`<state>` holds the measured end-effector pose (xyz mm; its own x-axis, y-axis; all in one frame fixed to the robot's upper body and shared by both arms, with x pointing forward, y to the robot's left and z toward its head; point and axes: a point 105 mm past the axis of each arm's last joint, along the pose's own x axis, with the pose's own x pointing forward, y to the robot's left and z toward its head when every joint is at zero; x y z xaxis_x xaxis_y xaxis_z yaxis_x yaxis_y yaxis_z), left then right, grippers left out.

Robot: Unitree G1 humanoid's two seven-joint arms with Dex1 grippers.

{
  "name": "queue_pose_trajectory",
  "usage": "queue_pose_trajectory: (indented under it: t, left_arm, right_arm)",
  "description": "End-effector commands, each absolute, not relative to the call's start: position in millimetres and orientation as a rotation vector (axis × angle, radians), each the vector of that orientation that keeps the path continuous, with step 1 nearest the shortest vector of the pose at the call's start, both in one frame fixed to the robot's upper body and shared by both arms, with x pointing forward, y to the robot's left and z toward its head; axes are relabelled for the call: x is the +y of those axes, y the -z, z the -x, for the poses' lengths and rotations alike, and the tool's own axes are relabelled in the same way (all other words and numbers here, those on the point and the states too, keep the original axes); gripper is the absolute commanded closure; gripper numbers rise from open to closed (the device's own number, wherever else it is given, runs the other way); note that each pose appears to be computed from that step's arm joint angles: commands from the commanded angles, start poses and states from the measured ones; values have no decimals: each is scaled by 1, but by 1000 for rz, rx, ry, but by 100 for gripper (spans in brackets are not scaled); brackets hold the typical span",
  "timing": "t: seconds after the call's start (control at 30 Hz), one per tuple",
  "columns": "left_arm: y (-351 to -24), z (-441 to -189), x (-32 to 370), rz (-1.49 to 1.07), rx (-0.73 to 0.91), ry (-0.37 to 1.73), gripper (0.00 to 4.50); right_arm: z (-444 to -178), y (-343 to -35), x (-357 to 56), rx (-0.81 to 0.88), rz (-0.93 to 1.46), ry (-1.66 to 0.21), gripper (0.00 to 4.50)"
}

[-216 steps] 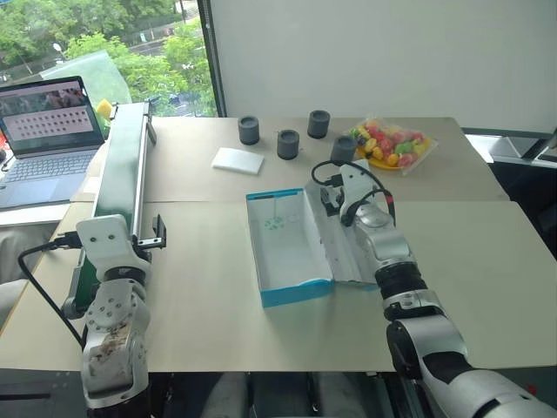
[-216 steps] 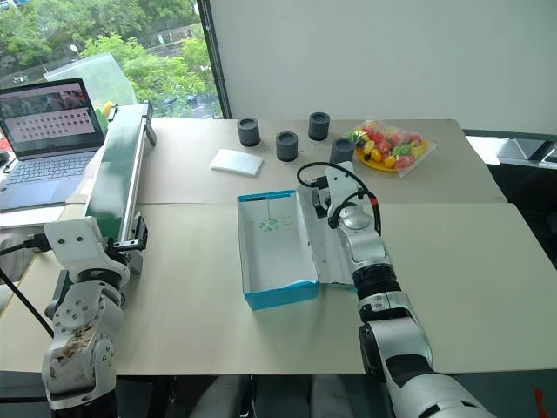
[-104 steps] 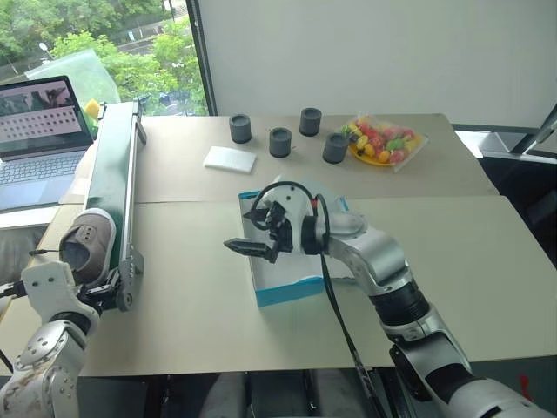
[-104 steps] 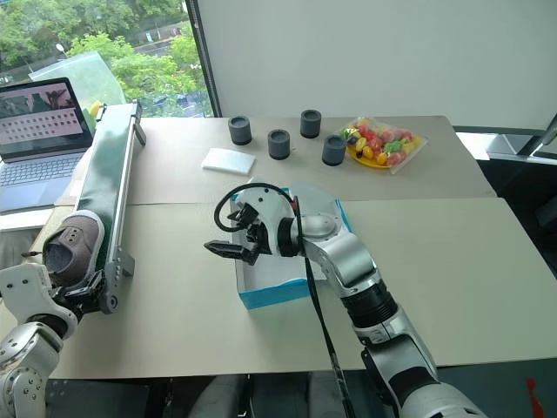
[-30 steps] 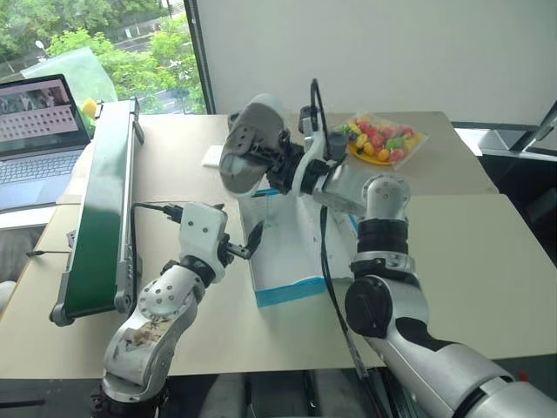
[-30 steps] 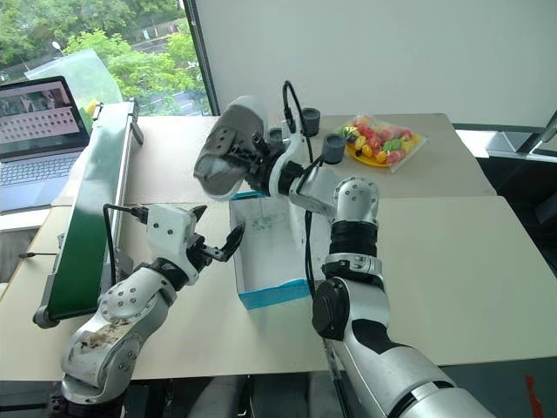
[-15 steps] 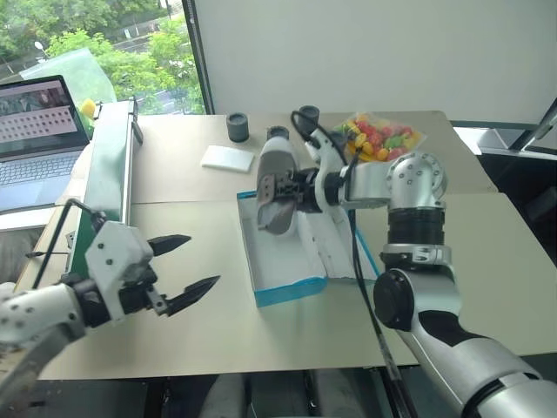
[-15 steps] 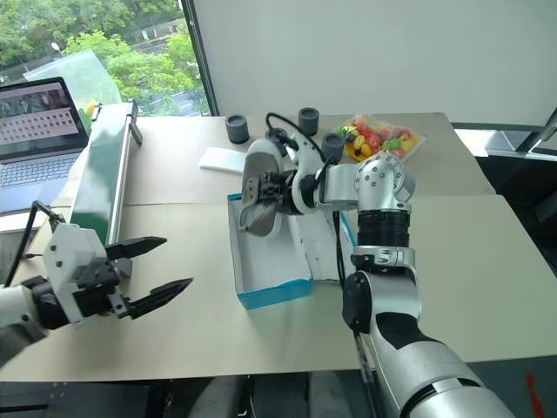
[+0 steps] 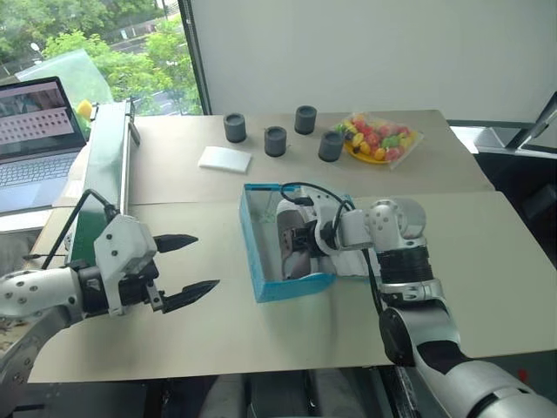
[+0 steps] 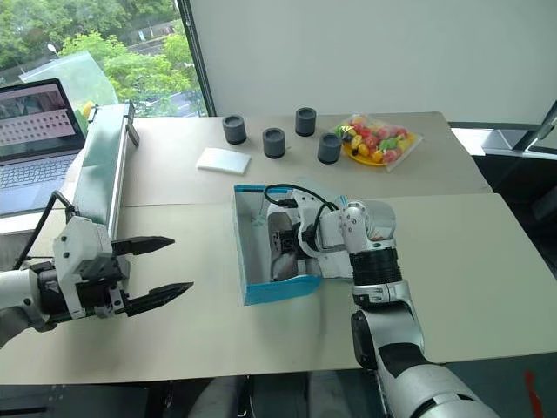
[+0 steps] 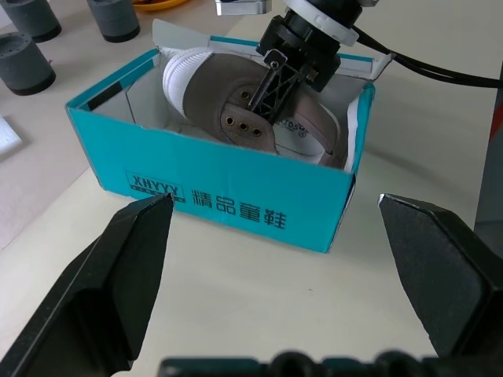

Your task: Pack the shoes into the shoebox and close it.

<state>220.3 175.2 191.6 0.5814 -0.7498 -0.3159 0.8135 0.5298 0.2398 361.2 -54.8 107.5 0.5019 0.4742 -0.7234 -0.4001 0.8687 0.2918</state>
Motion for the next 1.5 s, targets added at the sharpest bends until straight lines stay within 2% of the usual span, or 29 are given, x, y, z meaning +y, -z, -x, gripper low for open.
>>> queue_pose_trajectory:
  t: [0.03,0.13,0.17,0.2,0.3,0.33,0.4,0.63,0.83,0.9,1.03,1.17,1.27,1.33,1.5]
  left_arm:
    - [-197,-219,170,-413,138,950,3]
    - [-198,-219,169,-416,132,950,3]
    - [-198,-219,168,-416,131,950,0]
    - [-198,-219,168,-417,130,950,0]
    - [-198,-218,168,-417,129,949,0]
    - [-198,-218,168,-417,129,948,0]
    - [-198,-218,168,-417,129,946,0]
    - [-198,-219,171,-422,129,938,0]
    - [-194,-229,180,-415,108,842,0]
    - [-195,-238,186,-388,71,744,0]
    - [-196,-264,207,-295,-38,385,0]
    - [-192,-275,239,-188,-90,15,0]
    - [-175,-267,279,-147,-31,-284,0]
    - [-161,-261,289,-175,28,-330,0]
    - [-141,-249,300,-206,112,-337,0]
  right_arm:
    - [-364,-118,-46,850,-84,-567,405]
    - [-362,-118,-41,863,-101,-588,405]
    - [-362,-119,-39,863,-111,-592,312]
    - [-362,-120,-38,862,-124,-597,307]
    - [-362,-125,-34,855,-132,-607,207]
    - [-362,-127,-32,849,-133,-613,161]
    - [-364,-136,-28,823,-144,-627,106]
    - [-374,-172,-19,672,-113,-653,106]
    - [-383,-230,-10,363,-18,-717,106]
    - [-380,-241,-6,253,30,-765,106]
    - [-357,-252,3,48,121,-942,106]
    - [-320,-252,9,-93,140,-1170,106]
    - [-292,-216,5,-117,256,-1342,106]
    - [-285,-200,4,-109,289,-1391,106]
    - [-286,-186,10,-107,225,-1401,106]
